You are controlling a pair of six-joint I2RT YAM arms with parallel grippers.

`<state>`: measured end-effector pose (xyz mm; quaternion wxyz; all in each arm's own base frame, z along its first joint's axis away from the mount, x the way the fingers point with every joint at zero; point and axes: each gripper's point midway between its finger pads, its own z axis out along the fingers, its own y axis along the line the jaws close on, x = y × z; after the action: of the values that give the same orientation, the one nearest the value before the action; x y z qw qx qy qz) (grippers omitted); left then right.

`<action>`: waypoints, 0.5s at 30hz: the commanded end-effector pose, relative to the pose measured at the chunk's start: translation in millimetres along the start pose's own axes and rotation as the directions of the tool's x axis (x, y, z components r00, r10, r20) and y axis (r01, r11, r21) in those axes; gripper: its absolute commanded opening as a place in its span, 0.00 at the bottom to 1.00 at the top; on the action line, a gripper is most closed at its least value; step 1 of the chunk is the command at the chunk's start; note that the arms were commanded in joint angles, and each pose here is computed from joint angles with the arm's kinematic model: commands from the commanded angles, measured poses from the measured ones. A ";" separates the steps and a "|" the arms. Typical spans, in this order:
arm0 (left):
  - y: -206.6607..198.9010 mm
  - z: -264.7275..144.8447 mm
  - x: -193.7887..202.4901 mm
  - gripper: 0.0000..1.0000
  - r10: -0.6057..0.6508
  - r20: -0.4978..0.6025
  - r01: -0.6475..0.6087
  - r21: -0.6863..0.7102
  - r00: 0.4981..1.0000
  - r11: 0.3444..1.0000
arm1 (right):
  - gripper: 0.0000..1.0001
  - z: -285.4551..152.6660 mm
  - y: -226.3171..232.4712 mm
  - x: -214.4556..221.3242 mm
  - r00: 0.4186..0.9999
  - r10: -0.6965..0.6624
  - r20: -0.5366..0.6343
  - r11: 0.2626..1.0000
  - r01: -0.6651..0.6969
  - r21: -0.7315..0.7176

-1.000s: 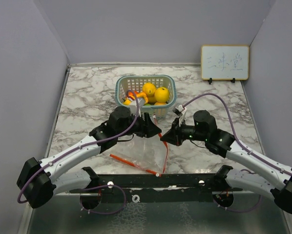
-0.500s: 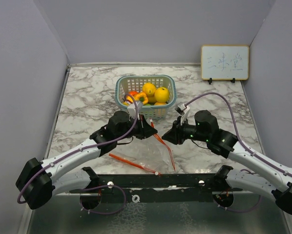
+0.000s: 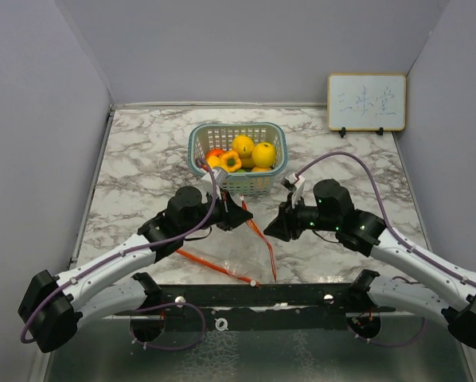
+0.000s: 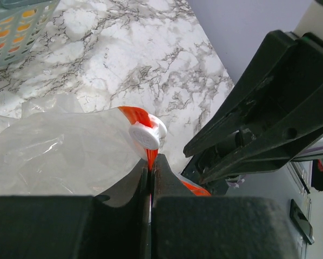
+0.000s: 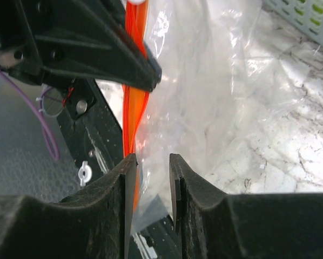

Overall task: Place the food in the zip-top bag and seal the zipper
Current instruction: Pick up the zipper food storage bag at the center of the board, then open the zipper of the food storage bag.

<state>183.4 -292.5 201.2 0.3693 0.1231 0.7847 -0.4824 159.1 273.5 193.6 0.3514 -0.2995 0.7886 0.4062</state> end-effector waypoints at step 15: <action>3.0 3.2 -7.5 0.00 0.027 0.045 -0.027 -0.006 0.999 1.000 | 0.32 11.8 16.4 -1.1 0.999 -0.042 0.014 0.992 0.043 -0.115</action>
<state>185.7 -292.3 201.8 0.3781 0.1243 0.7809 -0.4814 148.5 276.2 185.2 0.3316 -0.3240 0.7802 0.4199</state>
